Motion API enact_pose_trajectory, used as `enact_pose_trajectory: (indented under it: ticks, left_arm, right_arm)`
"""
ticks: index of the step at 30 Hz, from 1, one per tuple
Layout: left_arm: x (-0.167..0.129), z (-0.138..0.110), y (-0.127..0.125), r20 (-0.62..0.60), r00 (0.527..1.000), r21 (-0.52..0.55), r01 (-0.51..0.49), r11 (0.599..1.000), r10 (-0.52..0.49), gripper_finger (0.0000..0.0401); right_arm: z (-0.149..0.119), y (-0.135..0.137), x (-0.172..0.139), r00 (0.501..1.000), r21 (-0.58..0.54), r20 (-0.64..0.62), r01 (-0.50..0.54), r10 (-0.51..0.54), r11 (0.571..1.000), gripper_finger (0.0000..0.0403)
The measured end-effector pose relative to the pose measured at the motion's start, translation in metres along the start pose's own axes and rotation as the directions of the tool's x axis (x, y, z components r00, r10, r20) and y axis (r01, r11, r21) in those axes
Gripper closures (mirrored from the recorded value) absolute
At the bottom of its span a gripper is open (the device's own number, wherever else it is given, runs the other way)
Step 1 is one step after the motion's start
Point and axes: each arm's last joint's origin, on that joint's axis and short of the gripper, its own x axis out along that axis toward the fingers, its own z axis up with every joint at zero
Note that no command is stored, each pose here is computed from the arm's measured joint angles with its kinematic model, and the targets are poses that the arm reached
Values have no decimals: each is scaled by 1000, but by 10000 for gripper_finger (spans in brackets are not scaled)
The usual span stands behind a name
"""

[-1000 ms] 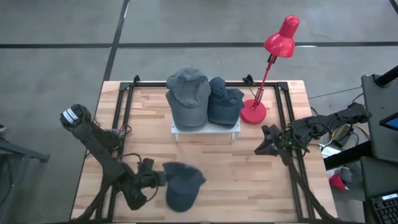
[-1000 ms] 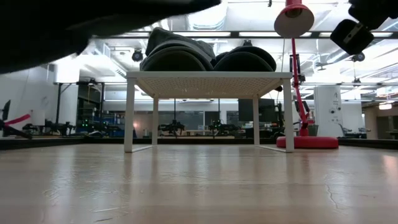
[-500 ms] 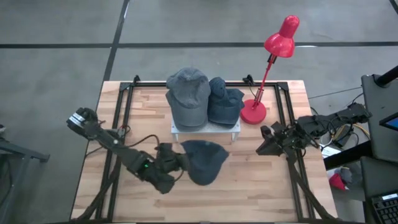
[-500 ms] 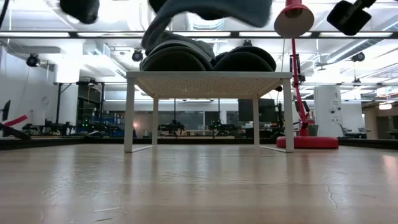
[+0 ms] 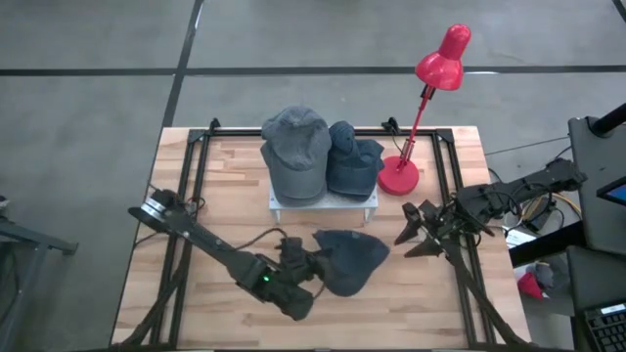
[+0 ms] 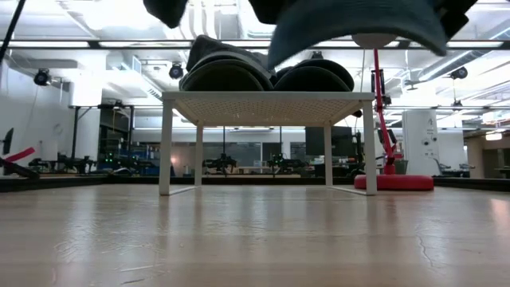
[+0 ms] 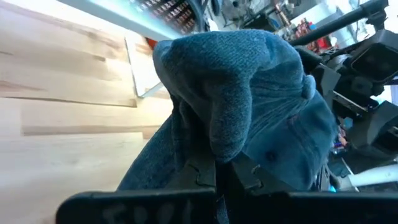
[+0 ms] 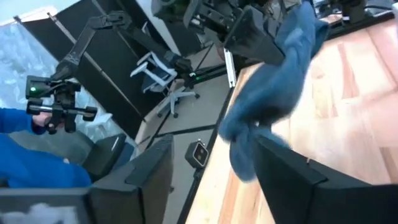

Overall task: Pick & Place hat
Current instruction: Stack the blue cap on the blue caps on the shelf

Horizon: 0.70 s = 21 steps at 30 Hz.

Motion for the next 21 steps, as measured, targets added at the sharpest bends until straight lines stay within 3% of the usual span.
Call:
enact_pose_trajectory:
  ticks: [9,21]
  left_arm:
    - [21,-25,-5,64,998,10,-3,1000,3,400]
    - [29,-27,-7,103,995,15,-4,1000,2,400]
  right_arm:
    - [16,8,10,996,-8,-83,28,-28,1000,149]
    - [15,5,29,968,58,-241,81,-65,995,110]
